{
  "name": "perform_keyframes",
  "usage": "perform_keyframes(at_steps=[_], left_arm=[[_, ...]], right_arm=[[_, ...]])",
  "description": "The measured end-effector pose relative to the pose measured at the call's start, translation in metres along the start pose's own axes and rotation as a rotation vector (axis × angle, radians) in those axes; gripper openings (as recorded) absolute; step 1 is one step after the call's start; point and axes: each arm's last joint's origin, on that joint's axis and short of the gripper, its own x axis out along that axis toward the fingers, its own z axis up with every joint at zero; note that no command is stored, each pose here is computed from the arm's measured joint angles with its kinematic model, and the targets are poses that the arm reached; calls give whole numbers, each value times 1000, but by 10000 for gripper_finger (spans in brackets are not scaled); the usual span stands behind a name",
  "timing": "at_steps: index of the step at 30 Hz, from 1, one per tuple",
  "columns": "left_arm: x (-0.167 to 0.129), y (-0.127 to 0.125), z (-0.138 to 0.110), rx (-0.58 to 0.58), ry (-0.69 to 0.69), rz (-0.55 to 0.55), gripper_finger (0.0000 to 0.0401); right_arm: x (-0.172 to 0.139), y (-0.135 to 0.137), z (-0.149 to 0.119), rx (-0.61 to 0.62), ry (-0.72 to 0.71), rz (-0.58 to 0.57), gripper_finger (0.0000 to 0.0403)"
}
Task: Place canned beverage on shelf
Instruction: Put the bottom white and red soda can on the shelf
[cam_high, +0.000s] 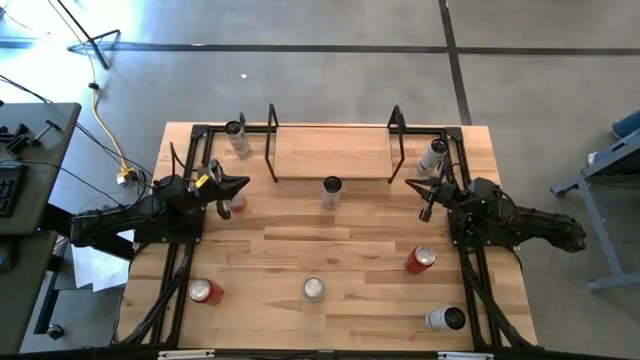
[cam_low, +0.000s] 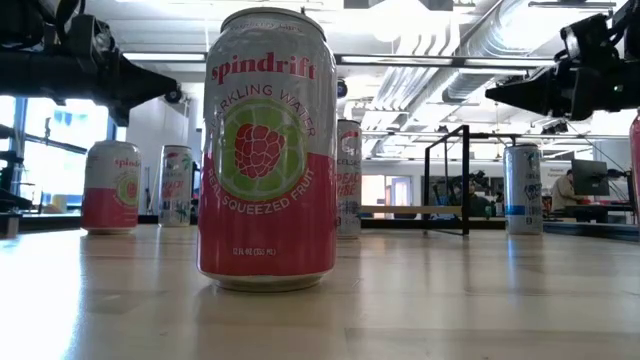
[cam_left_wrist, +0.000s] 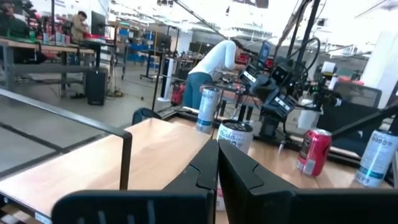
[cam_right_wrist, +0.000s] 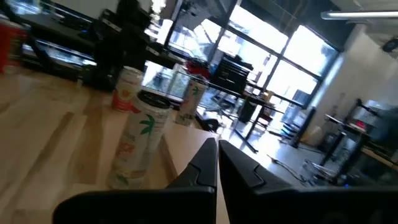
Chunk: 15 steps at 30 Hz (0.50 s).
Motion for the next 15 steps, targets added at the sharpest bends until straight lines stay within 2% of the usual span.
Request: perform_keyframes(at_steps=[4,9,12,15], left_arm=[[0,0,0,39,-1,0,3],[0,0,0,54,-1,1,3],[0,0,0,48,-1,1,3],[0,0,2,45,-21,0,3]], right_arm=[[0,-1,6,10,-72,15,0],[-2,-5,17,156,-191,22,0],[-2,-6,20,189,-227,35,0],[-2,-7,24,280,-264,62,0]])
